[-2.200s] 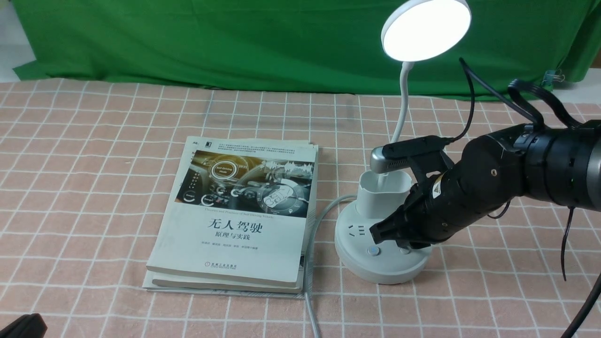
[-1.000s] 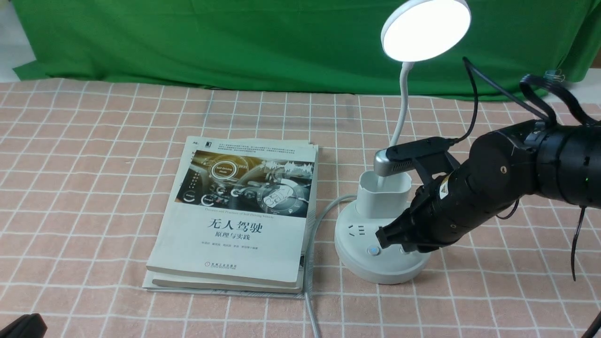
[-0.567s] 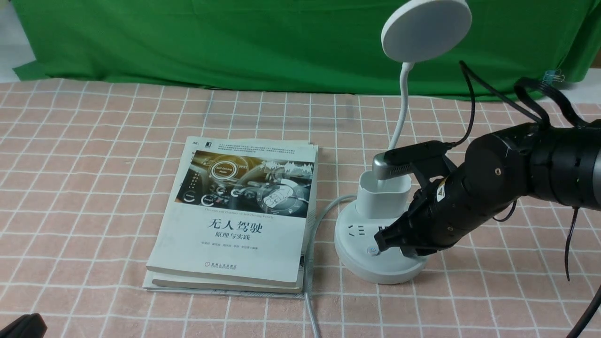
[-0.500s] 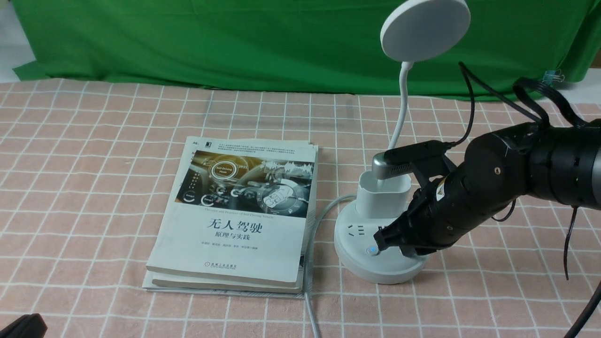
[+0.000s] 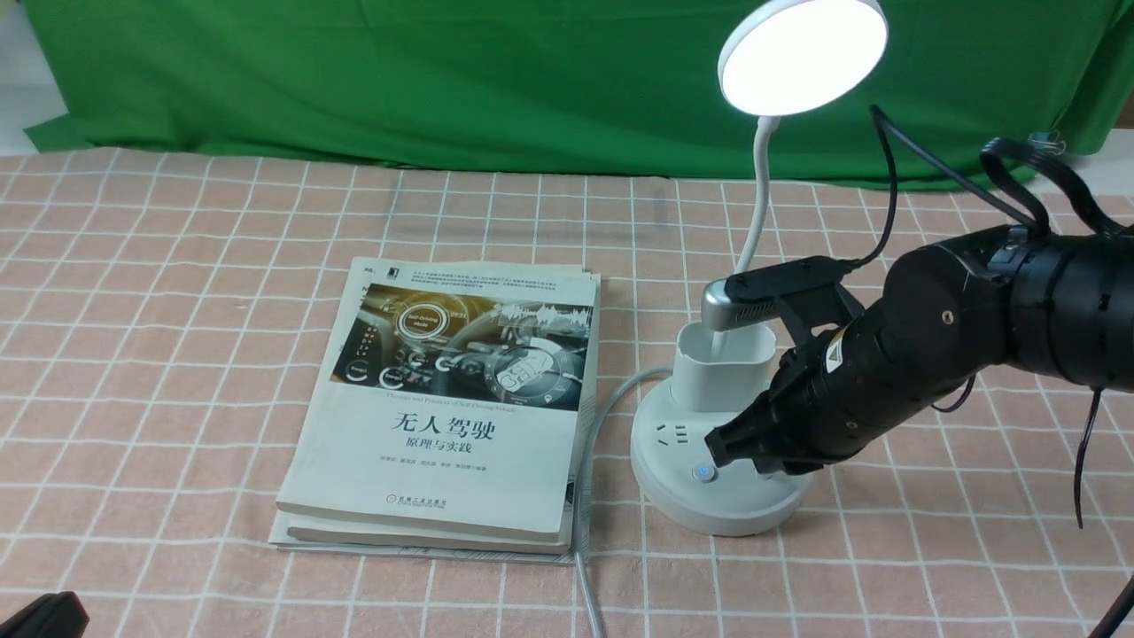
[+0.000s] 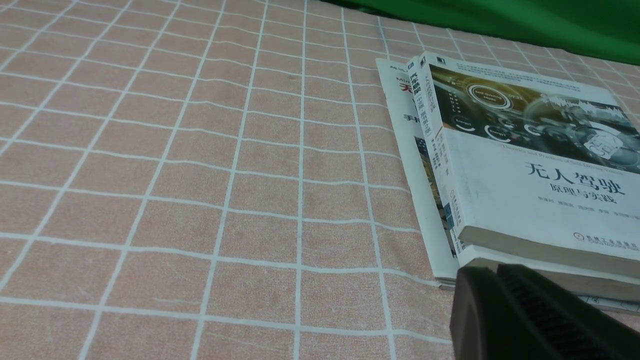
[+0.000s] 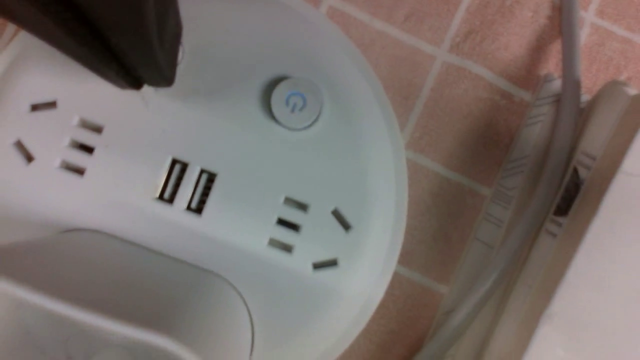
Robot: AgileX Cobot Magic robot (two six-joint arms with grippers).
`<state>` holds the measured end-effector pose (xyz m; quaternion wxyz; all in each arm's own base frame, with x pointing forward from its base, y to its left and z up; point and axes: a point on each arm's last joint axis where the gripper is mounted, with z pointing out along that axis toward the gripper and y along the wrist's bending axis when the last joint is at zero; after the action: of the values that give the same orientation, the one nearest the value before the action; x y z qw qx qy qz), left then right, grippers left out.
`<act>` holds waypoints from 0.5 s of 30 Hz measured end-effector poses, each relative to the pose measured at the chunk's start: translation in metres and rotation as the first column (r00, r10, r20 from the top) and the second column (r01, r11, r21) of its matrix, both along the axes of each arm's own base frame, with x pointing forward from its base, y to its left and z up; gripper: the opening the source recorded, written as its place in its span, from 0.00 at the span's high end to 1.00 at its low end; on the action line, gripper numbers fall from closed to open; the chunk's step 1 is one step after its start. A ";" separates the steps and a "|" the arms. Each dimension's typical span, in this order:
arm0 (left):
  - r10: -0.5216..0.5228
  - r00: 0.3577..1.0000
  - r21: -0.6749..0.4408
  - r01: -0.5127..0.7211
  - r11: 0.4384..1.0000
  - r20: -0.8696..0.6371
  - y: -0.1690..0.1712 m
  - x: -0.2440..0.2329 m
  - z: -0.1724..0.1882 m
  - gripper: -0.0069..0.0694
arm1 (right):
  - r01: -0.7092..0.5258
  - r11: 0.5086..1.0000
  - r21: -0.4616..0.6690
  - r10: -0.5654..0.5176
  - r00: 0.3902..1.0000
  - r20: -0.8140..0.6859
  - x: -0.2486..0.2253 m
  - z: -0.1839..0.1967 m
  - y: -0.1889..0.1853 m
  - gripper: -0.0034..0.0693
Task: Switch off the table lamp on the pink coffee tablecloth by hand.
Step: 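Press the power button on the lamp base to turn the lamp off with the right gripper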
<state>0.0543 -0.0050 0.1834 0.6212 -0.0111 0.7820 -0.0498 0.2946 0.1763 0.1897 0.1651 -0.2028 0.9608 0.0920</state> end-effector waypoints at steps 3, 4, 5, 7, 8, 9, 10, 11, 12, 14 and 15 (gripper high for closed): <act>0.000 1.000 0.000 0.000 1.000 0.000 0.000 0.000 0.000 0.90 | 0.001 1.000 0.004 -0.001 1.000 0.007 0.000 0.001 0.000 0.89; 0.000 1.000 0.000 0.000 1.000 0.000 0.000 0.000 0.000 0.90 | 0.001 1.000 0.004 -0.001 1.000 0.007 0.000 0.001 0.000 0.89; 0.000 1.000 0.000 0.000 1.000 0.000 0.000 0.000 0.000 0.90 | 0.001 1.000 0.005 -0.001 1.000 0.008 0.000 0.001 0.000 0.89; 0.000 1.000 0.000 0.000 1.000 0.000 0.000 0.000 0.000 0.90 | 0.002 1.000 0.006 -0.002 1.000 0.012 0.001 0.000 0.000 0.89; 0.000 1.000 0.000 0.000 1.000 0.000 0.000 0.000 0.000 0.90 | 0.002 1.000 0.005 -0.002 1.000 0.009 0.001 -0.001 0.001 0.89; 0.000 1.000 0.000 0.000 1.000 0.000 0.000 0.000 0.000 0.90 | 0.002 1.000 0.001 -0.002 1.000 0.003 0.002 -0.003 0.001 0.89; 0.000 1.000 0.000 0.000 1.000 0.000 0.000 0.000 0.000 0.90 | 0.001 1.000 0.000 -0.001 1.000 0.000 0.002 -0.004 0.001 0.89; 0.000 1.000 0.000 0.000 1.000 0.000 0.000 0.000 0.000 0.90 | 0.001 1.000 -0.014 -0.001 1.000 -0.024 0.002 -0.011 0.001 0.89; 0.000 1.000 0.000 0.000 1.000 0.000 0.000 0.000 0.000 0.90 | 0.000 1.000 -0.015 -0.001 1.000 -0.026 0.002 -0.012 0.001 0.89; 0.000 1.000 0.000 0.000 1.000 0.000 0.000 0.000 0.000 0.90 | -0.001 1.000 -0.017 0.001 1.000 -0.030 0.003 -0.013 0.002 0.89; 0.000 1.000 0.000 0.000 1.000 0.000 0.000 0.000 0.000 0.90 | -0.003 1.000 -0.018 0.003 1.000 -0.030 0.003 -0.013 0.002 0.89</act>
<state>0.0543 -0.0050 0.1834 0.6212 -0.0111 0.7820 -0.0498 0.2974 0.1779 0.1771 0.1490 -0.2044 0.9636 0.0866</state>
